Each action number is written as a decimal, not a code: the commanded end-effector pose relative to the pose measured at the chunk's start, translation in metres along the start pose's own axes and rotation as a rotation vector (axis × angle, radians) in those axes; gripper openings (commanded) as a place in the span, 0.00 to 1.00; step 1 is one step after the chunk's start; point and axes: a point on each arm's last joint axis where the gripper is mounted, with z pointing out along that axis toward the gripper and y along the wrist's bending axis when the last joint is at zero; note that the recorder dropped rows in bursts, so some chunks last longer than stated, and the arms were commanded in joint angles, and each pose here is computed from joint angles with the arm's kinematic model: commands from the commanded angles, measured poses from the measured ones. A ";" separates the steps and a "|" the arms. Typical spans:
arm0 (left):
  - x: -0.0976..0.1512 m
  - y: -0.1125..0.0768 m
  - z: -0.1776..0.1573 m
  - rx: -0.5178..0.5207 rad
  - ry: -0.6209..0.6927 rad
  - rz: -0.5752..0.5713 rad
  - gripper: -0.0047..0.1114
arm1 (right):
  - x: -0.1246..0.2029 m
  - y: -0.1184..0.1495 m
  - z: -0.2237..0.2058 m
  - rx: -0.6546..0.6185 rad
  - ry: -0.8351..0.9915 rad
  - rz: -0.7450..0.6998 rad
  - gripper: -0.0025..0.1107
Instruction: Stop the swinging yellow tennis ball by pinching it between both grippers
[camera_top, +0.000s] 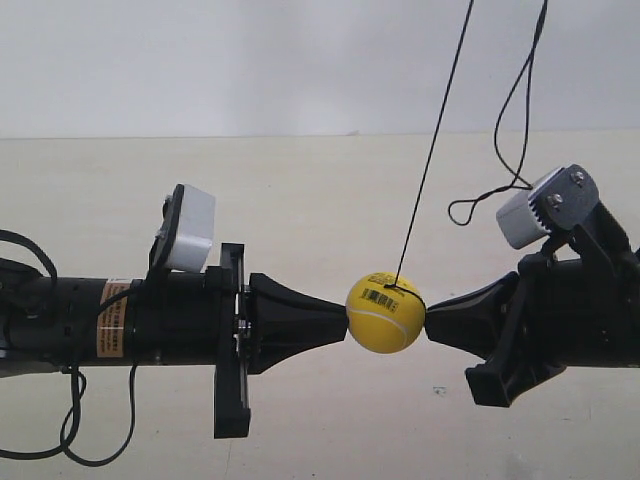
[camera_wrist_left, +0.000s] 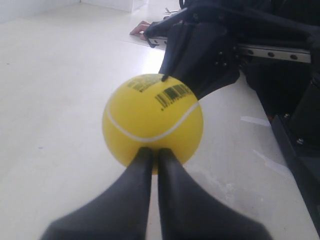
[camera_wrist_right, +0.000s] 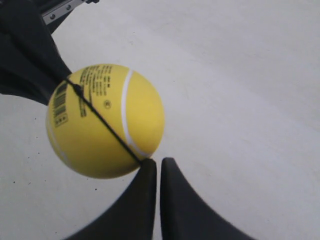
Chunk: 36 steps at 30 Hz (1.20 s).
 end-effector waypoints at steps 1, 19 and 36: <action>-0.001 -0.001 0.002 0.018 -0.014 0.006 0.08 | -0.002 0.006 0.000 -0.065 -0.023 0.004 0.02; -0.003 -0.002 0.001 0.017 -0.018 0.011 0.08 | -0.002 0.007 -0.001 -0.065 -0.026 0.001 0.02; -0.054 -0.007 -0.028 -0.226 0.074 0.040 0.08 | -0.006 0.022 -0.062 0.263 -0.214 -0.076 0.02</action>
